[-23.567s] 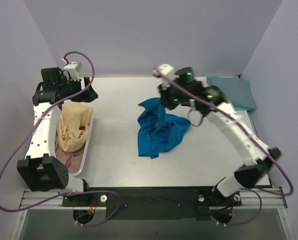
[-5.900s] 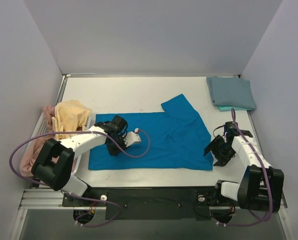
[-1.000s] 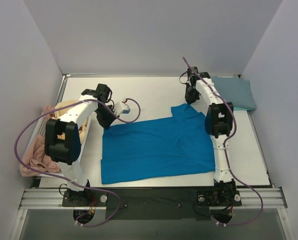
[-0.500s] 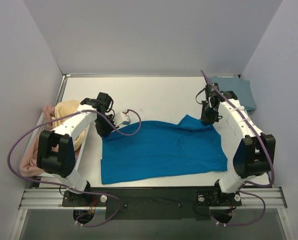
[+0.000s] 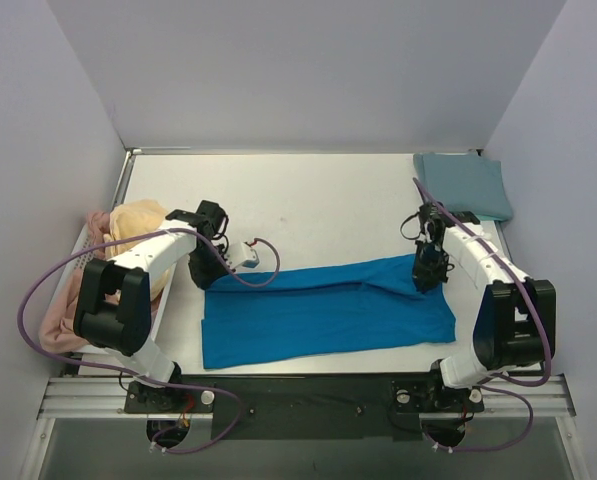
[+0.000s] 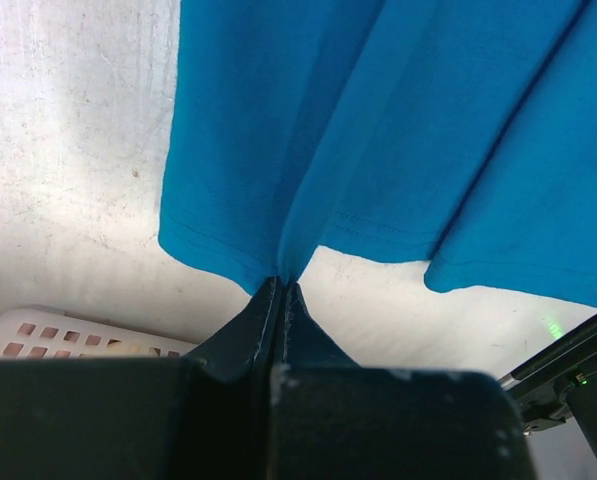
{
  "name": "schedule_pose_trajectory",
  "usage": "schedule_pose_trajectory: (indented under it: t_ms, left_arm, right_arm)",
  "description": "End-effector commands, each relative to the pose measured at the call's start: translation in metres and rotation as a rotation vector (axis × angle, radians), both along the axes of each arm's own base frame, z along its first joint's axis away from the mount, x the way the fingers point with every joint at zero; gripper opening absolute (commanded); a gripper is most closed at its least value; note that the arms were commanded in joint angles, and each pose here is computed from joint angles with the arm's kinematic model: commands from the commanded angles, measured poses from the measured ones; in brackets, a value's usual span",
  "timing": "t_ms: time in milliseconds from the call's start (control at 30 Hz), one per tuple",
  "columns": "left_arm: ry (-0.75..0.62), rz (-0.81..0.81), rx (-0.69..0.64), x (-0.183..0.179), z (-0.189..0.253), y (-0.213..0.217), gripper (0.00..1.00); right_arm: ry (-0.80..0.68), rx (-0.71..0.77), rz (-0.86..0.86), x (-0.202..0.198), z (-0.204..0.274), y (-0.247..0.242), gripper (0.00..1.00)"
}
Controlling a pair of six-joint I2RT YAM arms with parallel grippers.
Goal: Fold and stack the t-shirts
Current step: Fold the other side of the tshirt into a rectangle
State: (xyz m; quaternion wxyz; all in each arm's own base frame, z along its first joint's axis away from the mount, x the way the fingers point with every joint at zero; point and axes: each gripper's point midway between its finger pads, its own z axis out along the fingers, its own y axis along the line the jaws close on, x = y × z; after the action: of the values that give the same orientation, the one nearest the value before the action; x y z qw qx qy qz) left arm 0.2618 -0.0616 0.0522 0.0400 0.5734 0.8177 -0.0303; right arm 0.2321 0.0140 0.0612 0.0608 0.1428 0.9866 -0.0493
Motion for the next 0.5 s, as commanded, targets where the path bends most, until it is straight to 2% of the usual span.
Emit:
schedule_pose_trajectory:
  t_ms: [0,133,267,467]
  left_arm:
    - [-0.069,0.01,-0.037,0.012,0.028,-0.008,0.0]
    - [-0.092,0.037,-0.076,0.02,0.059,-0.016,0.0]
    - [-0.079,0.046,-0.104,0.011,0.073,-0.021,0.0]
    - [0.003,0.047,-0.098,-0.021,0.046,-0.017,0.0]
  right_arm:
    - [-0.052,-0.037,-0.023,0.007,0.026,-0.012,0.0]
    - [-0.096,-0.058,-0.027,0.025,0.048,-0.024,0.0]
    - [-0.084,-0.075,-0.032,0.031,0.053,-0.034,0.0]
    - [-0.048,-0.041,-0.029,0.022,0.043,-0.028,0.0]
